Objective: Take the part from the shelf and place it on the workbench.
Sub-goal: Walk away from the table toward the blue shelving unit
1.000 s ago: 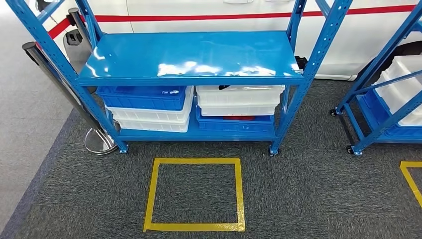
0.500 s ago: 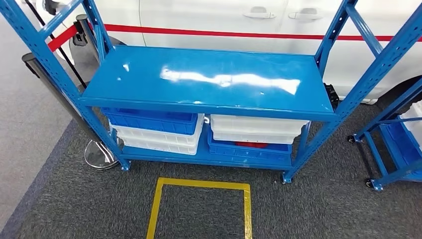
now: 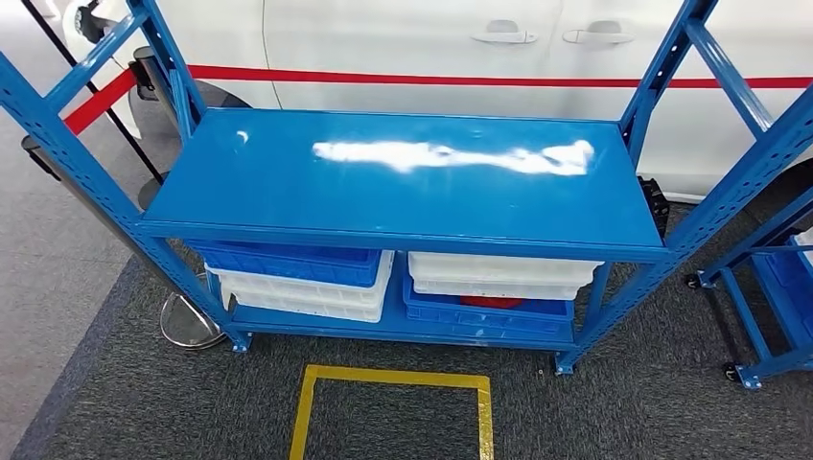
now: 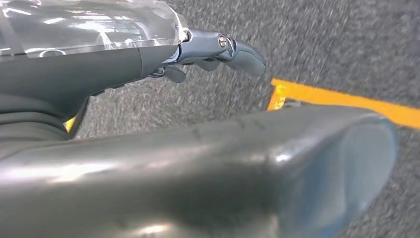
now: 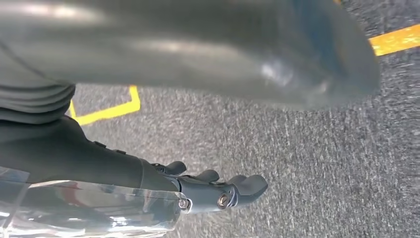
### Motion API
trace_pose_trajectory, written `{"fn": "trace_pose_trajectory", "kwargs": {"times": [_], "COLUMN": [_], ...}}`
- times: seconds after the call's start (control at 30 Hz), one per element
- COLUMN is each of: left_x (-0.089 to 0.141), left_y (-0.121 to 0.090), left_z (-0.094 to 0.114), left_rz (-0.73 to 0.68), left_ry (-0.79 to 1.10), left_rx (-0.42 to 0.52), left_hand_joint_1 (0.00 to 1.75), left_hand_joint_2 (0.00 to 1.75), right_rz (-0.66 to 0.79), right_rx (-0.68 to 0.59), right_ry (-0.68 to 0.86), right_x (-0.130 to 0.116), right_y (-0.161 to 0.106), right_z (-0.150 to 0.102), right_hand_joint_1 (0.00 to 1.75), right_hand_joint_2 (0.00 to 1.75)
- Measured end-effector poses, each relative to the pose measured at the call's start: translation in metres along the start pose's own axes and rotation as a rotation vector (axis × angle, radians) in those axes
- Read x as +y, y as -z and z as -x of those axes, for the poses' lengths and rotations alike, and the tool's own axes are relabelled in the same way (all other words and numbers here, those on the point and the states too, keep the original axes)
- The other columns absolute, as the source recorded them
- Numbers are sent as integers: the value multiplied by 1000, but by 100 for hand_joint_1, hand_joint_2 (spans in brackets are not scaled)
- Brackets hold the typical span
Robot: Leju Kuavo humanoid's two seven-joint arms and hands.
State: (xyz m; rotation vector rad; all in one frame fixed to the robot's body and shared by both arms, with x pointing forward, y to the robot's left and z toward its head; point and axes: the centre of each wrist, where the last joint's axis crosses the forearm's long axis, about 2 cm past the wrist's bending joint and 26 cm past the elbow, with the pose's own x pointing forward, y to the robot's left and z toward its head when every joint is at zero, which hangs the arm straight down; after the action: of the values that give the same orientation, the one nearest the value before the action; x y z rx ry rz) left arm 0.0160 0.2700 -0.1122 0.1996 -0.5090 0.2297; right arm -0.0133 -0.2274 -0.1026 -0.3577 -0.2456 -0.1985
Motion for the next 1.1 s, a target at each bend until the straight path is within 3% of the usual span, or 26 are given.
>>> {"fn": "trace_pose_trajectory", "kwargs": {"times": [1.1], "left_x": [5], "left_y": [0], "left_z": [2], "left_rz": [-3], "left_ry": [4], "left_rx": [-2], "left_hand_joint_1": [0], "left_hand_joint_2": [0], "right_rz": [9], "right_rx": [-8], "right_ry": [-29], "right_x": [-1], "right_y": [0], "right_z": [0], "right_hand_joint_1": [0], "right_hand_joint_2": [0]}}
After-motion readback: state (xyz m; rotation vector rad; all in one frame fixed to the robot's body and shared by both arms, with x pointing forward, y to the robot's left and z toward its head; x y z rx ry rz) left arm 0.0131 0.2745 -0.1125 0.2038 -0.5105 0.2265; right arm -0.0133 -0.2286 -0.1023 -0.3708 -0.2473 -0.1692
